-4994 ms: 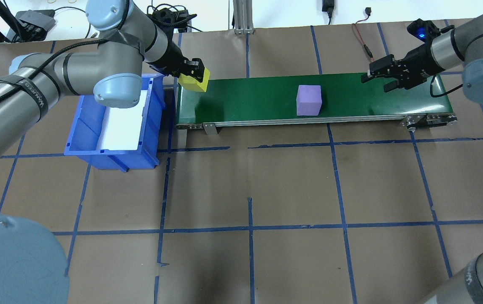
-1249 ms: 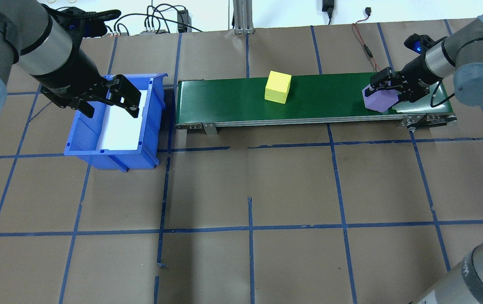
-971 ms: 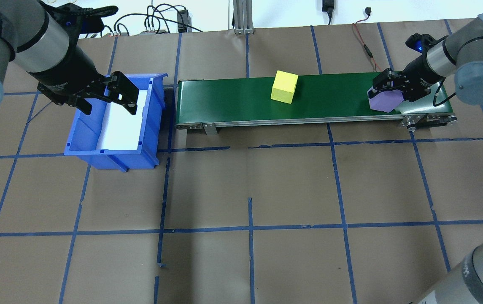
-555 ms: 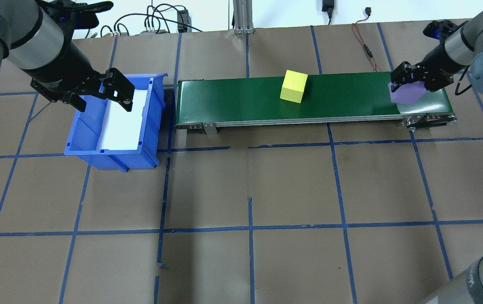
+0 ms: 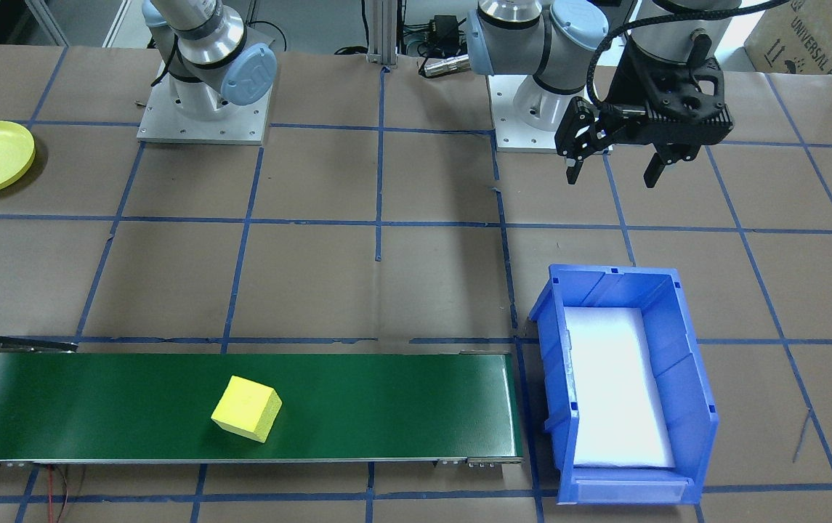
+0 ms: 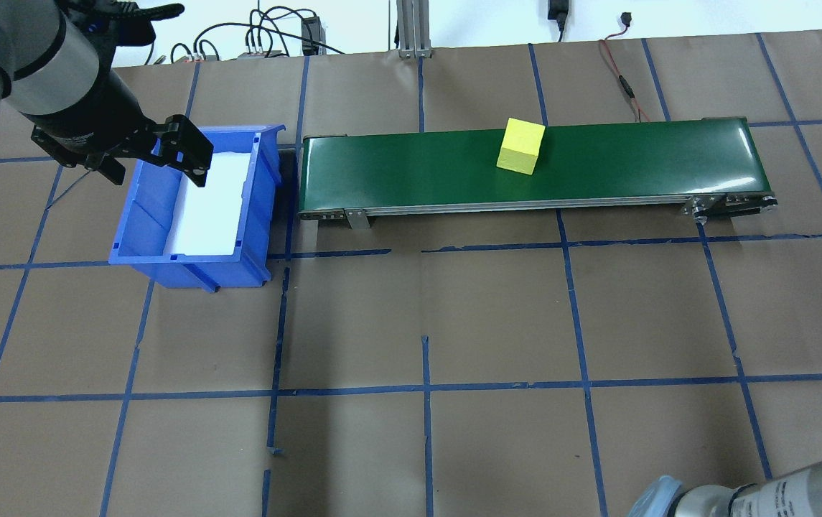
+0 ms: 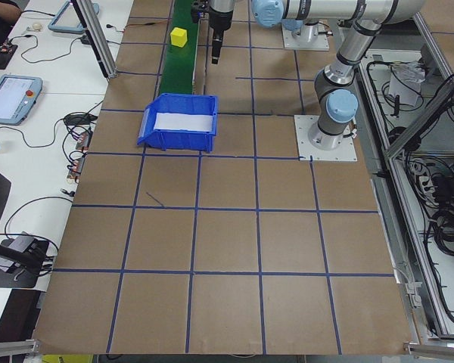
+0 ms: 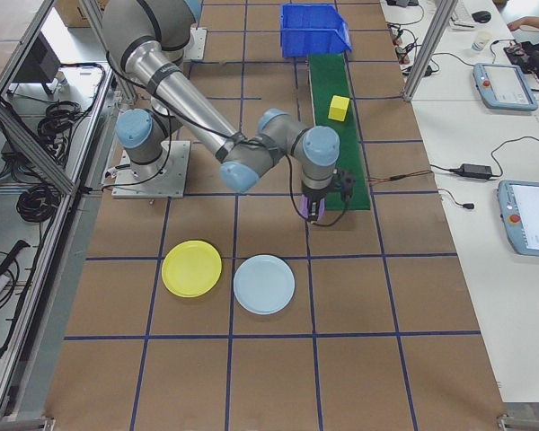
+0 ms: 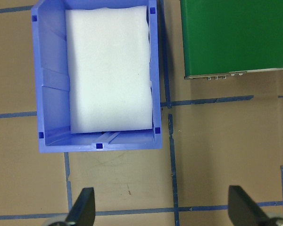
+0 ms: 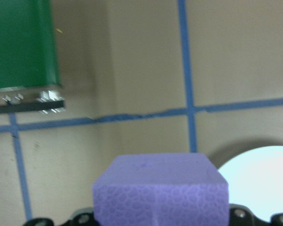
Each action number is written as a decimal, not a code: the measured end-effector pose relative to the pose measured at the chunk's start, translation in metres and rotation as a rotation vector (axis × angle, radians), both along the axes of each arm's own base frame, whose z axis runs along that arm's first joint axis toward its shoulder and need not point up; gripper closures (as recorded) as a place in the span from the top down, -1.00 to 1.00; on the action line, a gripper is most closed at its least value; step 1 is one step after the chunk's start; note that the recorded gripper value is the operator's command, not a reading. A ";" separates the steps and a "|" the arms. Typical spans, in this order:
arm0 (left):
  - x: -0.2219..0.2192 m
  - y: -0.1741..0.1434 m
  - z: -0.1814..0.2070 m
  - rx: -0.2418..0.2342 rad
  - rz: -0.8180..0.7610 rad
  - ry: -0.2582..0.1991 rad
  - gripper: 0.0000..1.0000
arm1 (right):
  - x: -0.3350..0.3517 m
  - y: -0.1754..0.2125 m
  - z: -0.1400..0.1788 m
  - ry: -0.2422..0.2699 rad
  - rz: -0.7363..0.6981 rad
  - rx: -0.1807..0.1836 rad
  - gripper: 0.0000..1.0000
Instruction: Move block left to right into plate
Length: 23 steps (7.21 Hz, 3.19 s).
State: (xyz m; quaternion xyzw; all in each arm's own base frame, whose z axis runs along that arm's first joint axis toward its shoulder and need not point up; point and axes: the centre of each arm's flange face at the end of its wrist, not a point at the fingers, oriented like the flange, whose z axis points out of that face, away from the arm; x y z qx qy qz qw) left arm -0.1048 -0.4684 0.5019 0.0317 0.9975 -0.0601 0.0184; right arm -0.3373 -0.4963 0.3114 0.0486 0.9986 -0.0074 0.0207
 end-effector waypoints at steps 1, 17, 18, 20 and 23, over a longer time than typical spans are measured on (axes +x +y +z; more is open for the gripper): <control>0.000 0.000 0.000 -0.002 -0.007 0.001 1.00 | -0.036 0.034 -0.012 0.018 -0.018 0.048 -0.30; 0.012 -0.009 -0.006 0.008 0.007 -0.003 1.00 | 0.169 -0.130 -0.015 -0.314 -0.369 -0.168 1.00; 0.012 -0.009 -0.006 0.009 0.007 -0.003 1.00 | 0.180 -0.137 -0.020 -0.349 -0.383 -0.168 1.00; 0.012 -0.009 -0.006 0.009 0.008 -0.003 1.00 | 0.207 -0.150 -0.027 -0.372 -0.367 -0.175 1.00; 0.012 -0.008 -0.005 0.007 0.008 -0.003 1.00 | 0.225 -0.161 -0.037 -0.375 -0.342 -0.187 1.00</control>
